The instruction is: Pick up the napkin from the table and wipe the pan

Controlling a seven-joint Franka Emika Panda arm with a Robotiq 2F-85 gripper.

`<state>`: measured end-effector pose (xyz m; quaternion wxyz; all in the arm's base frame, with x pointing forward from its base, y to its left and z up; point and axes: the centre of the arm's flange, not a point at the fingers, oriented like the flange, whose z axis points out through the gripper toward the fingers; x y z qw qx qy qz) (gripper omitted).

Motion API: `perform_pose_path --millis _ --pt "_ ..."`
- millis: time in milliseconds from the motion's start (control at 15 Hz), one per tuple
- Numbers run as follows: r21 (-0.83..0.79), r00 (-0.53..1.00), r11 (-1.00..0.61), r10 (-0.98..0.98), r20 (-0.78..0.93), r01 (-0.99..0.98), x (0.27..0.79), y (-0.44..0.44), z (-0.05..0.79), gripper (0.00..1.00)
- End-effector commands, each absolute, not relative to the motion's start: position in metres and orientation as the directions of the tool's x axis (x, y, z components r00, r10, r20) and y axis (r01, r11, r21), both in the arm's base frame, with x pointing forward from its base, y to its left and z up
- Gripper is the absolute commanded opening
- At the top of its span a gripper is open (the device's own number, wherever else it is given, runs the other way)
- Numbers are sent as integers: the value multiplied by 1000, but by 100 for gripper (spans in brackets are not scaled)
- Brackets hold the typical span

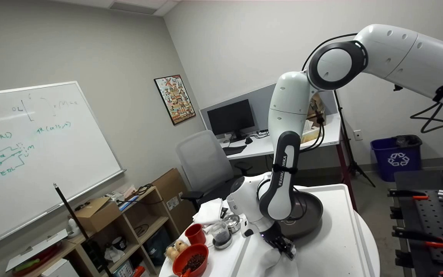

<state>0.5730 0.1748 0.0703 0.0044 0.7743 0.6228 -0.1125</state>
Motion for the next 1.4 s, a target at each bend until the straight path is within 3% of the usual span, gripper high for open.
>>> perform_pose_path --millis 0,667,1333 --pt "-84 167 -177 979 -116 981 559 187 97 3" --pt "158 232 -249 966 116 956 560 190 224 3" --pt "164 473 -509 854 215 845 562 98 263 3"
